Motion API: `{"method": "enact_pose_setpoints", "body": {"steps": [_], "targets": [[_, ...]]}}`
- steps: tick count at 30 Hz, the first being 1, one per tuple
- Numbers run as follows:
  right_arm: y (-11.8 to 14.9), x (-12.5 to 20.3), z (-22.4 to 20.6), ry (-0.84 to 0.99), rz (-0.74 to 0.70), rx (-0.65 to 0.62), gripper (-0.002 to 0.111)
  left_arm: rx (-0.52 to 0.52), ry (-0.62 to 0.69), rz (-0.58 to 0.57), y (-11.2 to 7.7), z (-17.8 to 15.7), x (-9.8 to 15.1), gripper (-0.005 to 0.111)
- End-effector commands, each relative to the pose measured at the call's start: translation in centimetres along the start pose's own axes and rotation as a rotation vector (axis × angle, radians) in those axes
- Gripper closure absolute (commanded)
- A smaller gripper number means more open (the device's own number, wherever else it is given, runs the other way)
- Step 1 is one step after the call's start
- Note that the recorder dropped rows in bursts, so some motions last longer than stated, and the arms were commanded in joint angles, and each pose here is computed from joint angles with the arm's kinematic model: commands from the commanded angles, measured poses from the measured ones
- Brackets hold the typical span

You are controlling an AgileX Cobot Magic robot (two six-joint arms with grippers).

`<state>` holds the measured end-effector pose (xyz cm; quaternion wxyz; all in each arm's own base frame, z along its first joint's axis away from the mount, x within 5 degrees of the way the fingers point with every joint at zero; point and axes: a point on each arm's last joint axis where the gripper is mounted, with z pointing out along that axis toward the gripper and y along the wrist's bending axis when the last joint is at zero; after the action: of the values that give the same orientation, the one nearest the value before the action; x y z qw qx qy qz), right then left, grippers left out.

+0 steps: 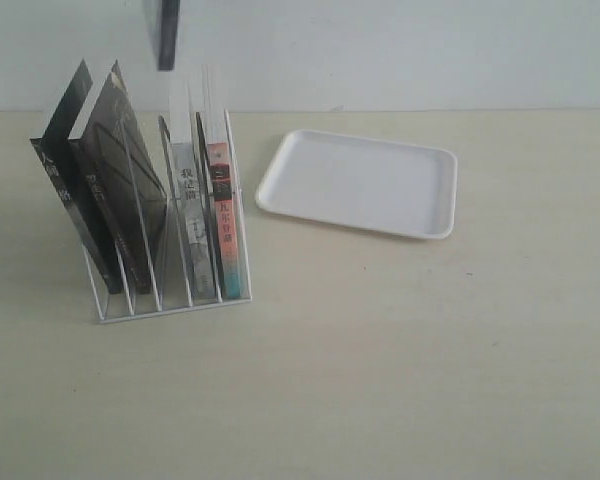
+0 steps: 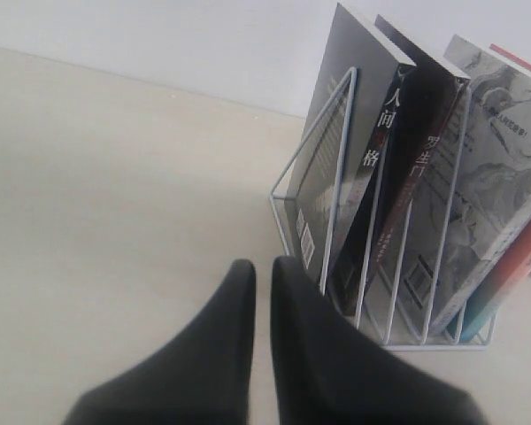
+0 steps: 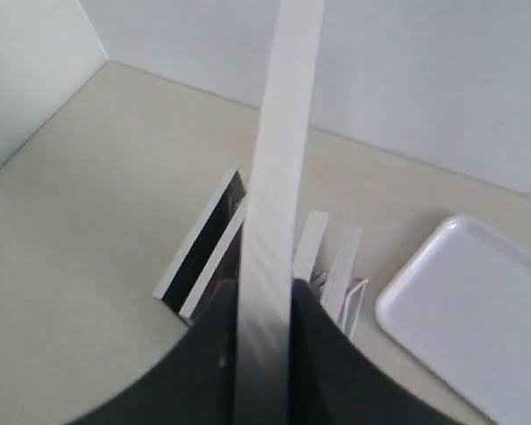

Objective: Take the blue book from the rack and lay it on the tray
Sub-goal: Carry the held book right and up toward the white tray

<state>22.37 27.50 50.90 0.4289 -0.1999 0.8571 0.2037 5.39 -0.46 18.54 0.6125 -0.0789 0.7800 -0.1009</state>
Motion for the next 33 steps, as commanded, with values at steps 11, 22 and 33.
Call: {"method": "enact_pose_setpoints", "body": {"steps": [11,22,33], "targets": [[-4.7,-2.6,-11.5,-0.328,-0.131,0.214,0.108,0.007,-0.006,-0.006,0.0,0.0,0.0,0.101],[-6.8,-1.3,-14.4,-0.344,-0.187,0.322,0.108,0.007,-0.006,-0.006,0.0,0.0,0.0,0.101],[-11.0,9.2,-10.1,-0.098,-0.141,0.549,0.108,0.007,-0.006,-0.006,0.0,0.0,0.0,0.101]]}}
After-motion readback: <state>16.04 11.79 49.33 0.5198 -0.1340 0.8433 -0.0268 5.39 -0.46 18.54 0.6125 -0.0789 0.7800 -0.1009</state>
